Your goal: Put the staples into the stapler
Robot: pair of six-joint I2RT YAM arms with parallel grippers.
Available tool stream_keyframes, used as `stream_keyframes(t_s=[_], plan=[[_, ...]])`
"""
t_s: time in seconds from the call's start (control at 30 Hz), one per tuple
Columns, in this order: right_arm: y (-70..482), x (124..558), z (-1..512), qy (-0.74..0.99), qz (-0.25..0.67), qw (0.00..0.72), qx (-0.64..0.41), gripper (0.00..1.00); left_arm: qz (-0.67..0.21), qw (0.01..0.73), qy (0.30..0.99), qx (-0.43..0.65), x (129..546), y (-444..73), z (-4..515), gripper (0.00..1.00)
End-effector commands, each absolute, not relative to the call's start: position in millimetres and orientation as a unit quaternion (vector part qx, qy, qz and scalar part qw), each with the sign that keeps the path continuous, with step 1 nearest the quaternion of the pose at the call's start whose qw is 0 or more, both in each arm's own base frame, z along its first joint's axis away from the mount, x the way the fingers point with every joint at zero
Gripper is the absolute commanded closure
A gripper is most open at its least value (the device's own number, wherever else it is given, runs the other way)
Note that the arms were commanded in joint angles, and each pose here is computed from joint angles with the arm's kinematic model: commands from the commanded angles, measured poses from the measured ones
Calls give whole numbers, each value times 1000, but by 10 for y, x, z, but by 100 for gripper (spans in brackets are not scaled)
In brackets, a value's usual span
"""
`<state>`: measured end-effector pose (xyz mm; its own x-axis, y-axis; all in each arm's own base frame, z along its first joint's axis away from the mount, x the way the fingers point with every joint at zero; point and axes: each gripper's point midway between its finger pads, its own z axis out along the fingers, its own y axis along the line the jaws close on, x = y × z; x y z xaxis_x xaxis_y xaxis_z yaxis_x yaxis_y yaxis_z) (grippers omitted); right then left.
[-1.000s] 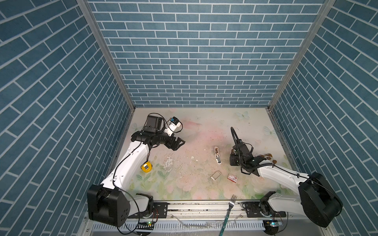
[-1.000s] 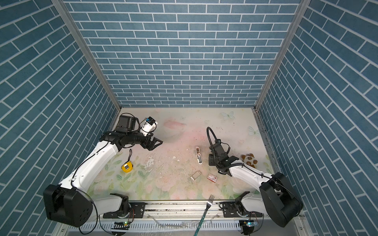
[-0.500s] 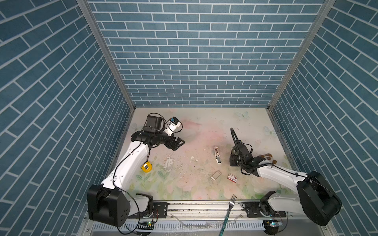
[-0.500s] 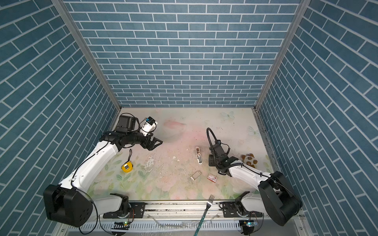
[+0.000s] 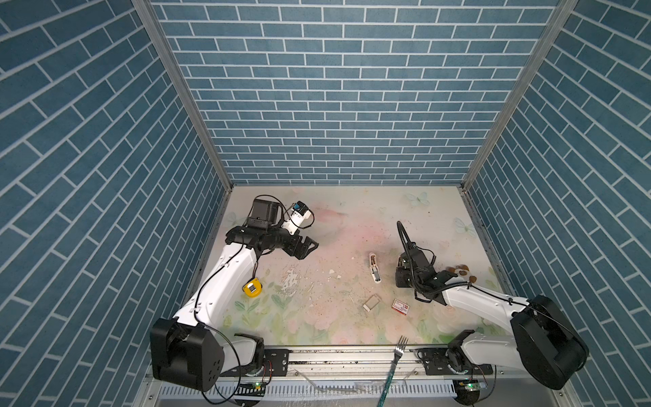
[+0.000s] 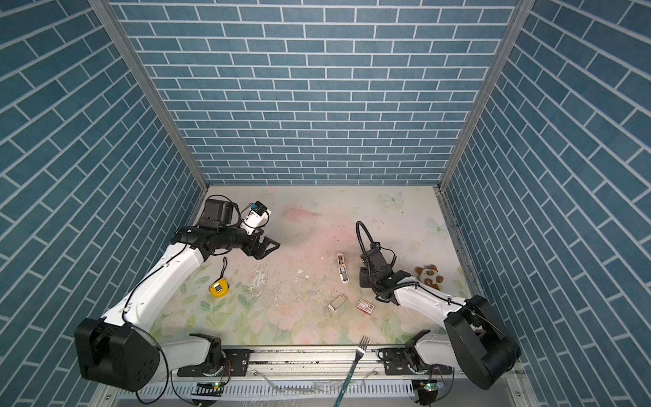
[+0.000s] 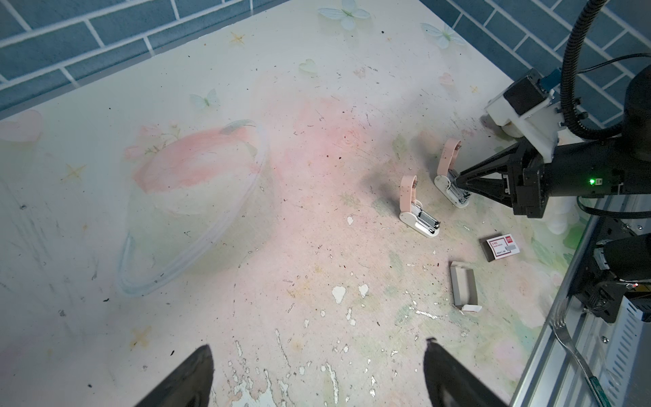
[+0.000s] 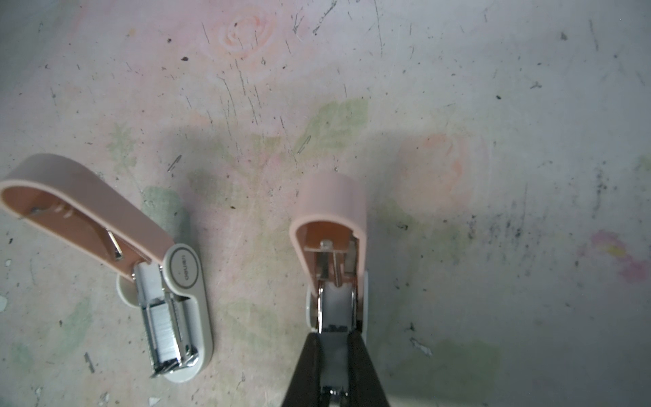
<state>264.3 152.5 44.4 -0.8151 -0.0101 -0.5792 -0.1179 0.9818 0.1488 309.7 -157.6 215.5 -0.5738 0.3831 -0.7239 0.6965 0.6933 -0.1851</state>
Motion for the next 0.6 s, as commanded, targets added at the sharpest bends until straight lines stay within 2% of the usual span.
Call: stream_keyframes(t_s=[0.0, 0.57], plan=[[1479, 2600, 340, 953, 83, 291, -27, 91, -237, 339, 855, 311, 3067, -1560, 2164, 6], [1482, 2562, 322, 954, 87, 284, -28, 91, -238, 343, 854, 311, 3054, -1557, 2181, 6]])
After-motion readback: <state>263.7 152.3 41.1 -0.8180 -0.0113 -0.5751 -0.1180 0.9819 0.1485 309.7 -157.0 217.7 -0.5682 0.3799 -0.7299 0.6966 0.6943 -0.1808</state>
